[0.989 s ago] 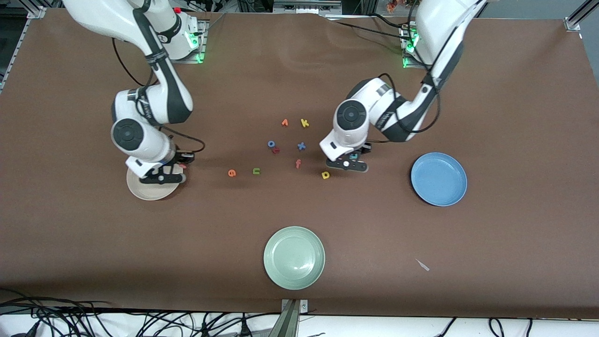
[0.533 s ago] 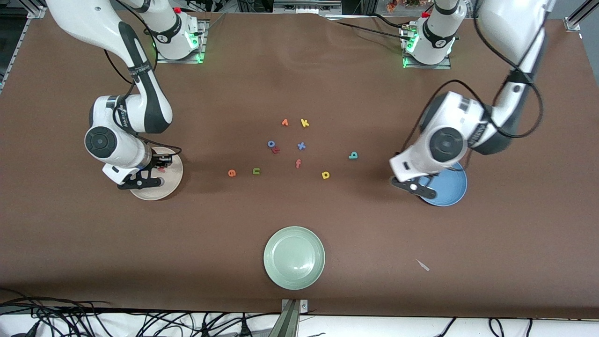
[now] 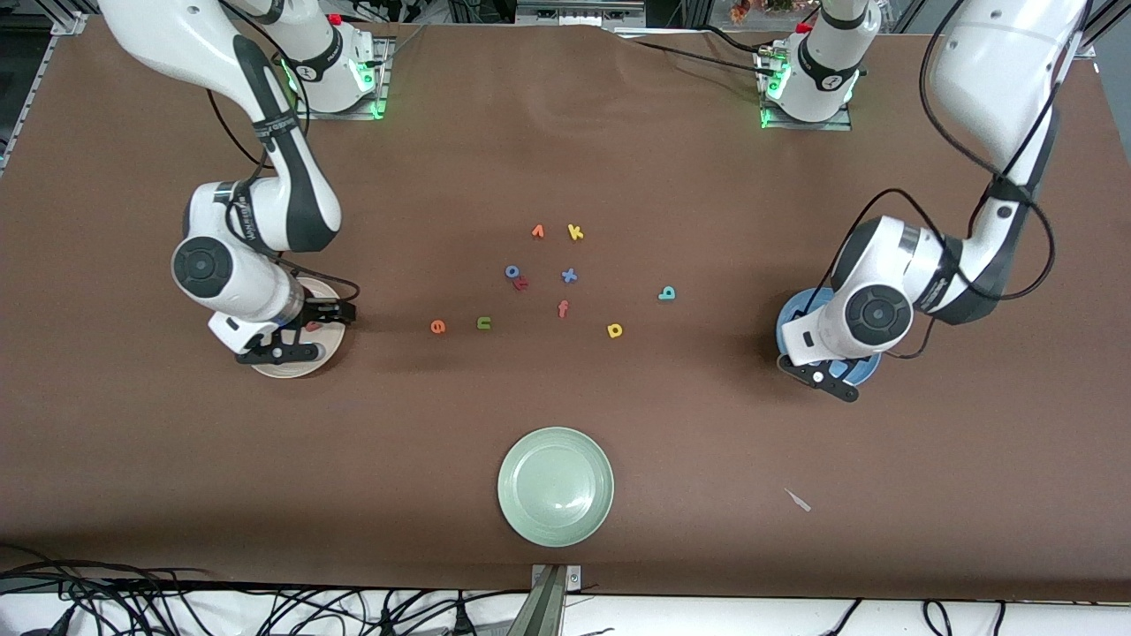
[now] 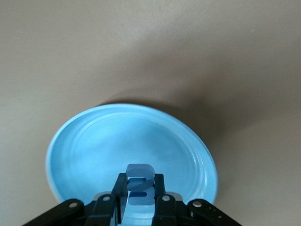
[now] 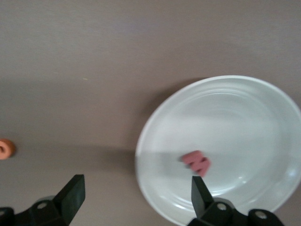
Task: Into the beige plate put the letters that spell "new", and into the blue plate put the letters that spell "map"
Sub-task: 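Release both letters and move the grippers to the orange e and teal b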
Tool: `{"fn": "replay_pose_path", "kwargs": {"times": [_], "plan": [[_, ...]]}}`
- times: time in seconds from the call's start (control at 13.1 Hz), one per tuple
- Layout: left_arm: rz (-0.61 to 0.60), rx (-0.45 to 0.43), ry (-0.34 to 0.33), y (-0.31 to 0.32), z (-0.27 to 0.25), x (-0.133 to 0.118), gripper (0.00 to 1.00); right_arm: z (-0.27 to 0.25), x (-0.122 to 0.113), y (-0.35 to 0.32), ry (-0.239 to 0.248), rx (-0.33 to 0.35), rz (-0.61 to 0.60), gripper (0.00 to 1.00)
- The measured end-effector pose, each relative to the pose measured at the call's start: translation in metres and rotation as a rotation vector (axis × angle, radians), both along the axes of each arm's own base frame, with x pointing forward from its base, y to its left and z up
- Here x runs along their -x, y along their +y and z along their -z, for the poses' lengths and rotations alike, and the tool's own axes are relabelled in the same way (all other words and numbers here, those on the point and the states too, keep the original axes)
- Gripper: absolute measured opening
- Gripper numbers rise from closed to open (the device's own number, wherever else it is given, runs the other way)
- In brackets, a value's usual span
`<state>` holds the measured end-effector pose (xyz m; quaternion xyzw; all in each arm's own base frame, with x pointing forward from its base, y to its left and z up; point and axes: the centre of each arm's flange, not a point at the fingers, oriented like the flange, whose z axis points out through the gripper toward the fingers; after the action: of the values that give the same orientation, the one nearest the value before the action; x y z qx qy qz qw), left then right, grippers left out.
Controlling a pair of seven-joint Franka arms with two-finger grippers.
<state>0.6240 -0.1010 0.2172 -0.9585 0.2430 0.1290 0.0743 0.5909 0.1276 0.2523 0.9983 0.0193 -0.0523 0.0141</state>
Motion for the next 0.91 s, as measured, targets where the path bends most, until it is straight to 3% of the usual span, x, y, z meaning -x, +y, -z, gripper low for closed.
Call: {"fn": "replay_pose_path", "kwargs": {"times": [0.23,0.53,0.76,0.91], "plan": [[-0.015,0.015,0.008,0.011,0.018,-0.001,0.31,0.0,0.004,0.045,-0.006,-0.015,0.066,1.0],[-0.029,0.033,-0.017,0.007,-0.007,-0.009,0.67,0.019,0.011,0.088,-0.022,-0.035,0.139,1.0],[-0.055,0.107,-0.014,-0.029,-0.035,-0.003,0.98,0.041,0.016,0.108,-0.029,-0.048,0.144,1.0],[-0.109,0.113,-0.028,-0.061,-0.044,0.004,1.0,0.051,0.018,0.117,-0.035,-0.053,0.14,1.0]]}}
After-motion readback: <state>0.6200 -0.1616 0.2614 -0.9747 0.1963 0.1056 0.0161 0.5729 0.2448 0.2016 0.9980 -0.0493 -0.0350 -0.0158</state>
